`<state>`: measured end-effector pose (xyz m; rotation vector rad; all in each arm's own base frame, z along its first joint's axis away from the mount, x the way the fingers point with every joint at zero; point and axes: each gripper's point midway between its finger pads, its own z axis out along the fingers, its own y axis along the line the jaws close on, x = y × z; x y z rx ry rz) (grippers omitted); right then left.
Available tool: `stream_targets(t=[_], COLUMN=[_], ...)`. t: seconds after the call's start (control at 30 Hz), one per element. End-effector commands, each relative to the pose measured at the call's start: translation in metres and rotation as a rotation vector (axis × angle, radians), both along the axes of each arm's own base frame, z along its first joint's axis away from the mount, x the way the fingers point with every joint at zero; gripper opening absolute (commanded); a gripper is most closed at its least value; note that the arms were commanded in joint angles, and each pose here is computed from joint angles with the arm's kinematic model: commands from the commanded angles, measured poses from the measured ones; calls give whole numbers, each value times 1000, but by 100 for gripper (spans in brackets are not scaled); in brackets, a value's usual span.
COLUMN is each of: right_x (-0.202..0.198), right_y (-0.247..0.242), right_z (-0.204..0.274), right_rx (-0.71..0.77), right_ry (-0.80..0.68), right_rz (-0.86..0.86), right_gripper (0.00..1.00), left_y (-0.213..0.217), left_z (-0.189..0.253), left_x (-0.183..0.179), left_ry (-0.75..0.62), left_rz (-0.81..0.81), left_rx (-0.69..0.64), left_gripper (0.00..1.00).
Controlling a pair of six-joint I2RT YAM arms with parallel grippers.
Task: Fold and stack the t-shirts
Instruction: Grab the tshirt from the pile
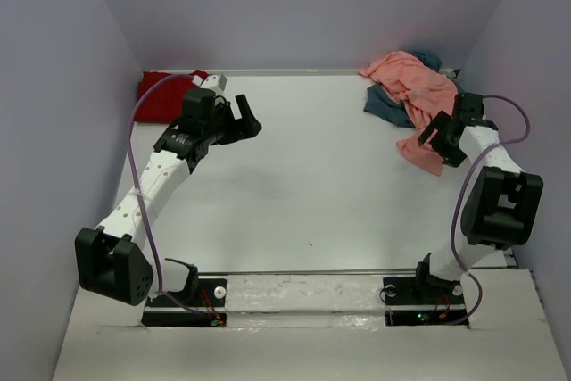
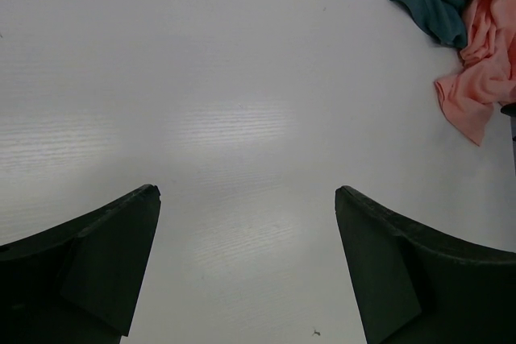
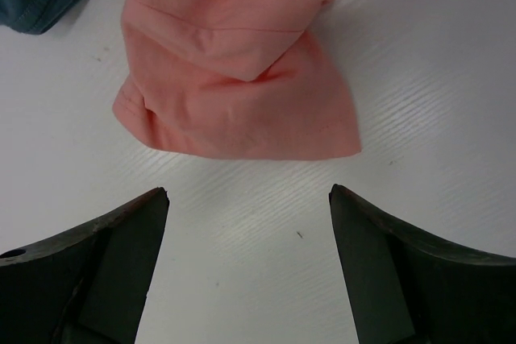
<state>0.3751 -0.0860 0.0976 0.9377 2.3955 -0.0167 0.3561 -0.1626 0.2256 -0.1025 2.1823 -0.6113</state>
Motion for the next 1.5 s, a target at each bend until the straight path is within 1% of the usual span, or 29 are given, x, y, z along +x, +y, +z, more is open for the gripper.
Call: stream_targets(t=[0.0, 0.2, 0.33, 0.43, 0.53, 0.73, 0.93, 1.0, 1.03, 1.07, 1.17, 1.2, 1.27, 1.33, 1.4, 1.43, 1.47], right_x=[13, 3, -6, -7, -13, -14, -13, -11, -9, -9, -6, -5, -3, -1, 0, 0, 0], right_y=[-4, -8, -11, -18, -26, -34, -41, -40, -41, -40, -40, -39, -38, -38, -39, -39, -39], right_z=[-6, -31, -44, -45, -53, -57, -67, -69, -70, -71, -79, -81, -84, -84, -84, -84, -84], right_rx=[0, -15, -33, -56, -49, -69, -56, -53, -52, -50, -40, -33, -28, -27, -29, -29, -29], right_ry=[-18, 53, 79, 75, 97, 95, 108, 108, 101, 102, 114, 111, 107, 102, 103, 103, 103], right_rz=[-28, -48, -60, -71, -97, -109, -125, -120, -121, -120, -117, -114, -113, -110, -109, -109, -109], right_gripper=[89, 86, 87, 87, 86, 81, 80, 78, 77, 72, 67, 63, 49, 48, 42, 37, 34], left_y=[-1, 0, -1, -1, -2, -3, -2, -1, -1, -1, 1, 1, 1, 2, 2, 3, 3], left_z=[27, 26, 24, 24, 24, 21, 20, 19, 21, 20, 18, 18, 17, 16, 17, 16, 16], left_x=[5, 6, 6, 8, 10, 11, 12, 13, 13, 13, 12, 12, 11, 10, 8, 9, 8], left_ry=[-62, -64, -55, -55, -51, -42, -36, -33, -37, -33, -25, -22, -19, -16, -14, -14, -12], left_rz=[-17, -11, -10, -8, -11, -13, -14, -11, -11, -8, -2, -1, 1, 5, 7, 8, 9], left_rx=[-6, -8, -10, -10, -12, -9, 0, 8, 9, 12, 14, 12, 12, 10, 10, 11, 10], left_gripper=[99, 99, 99, 99, 99, 99, 99, 99, 99, 99, 99, 99, 99, 99, 99, 99, 99])
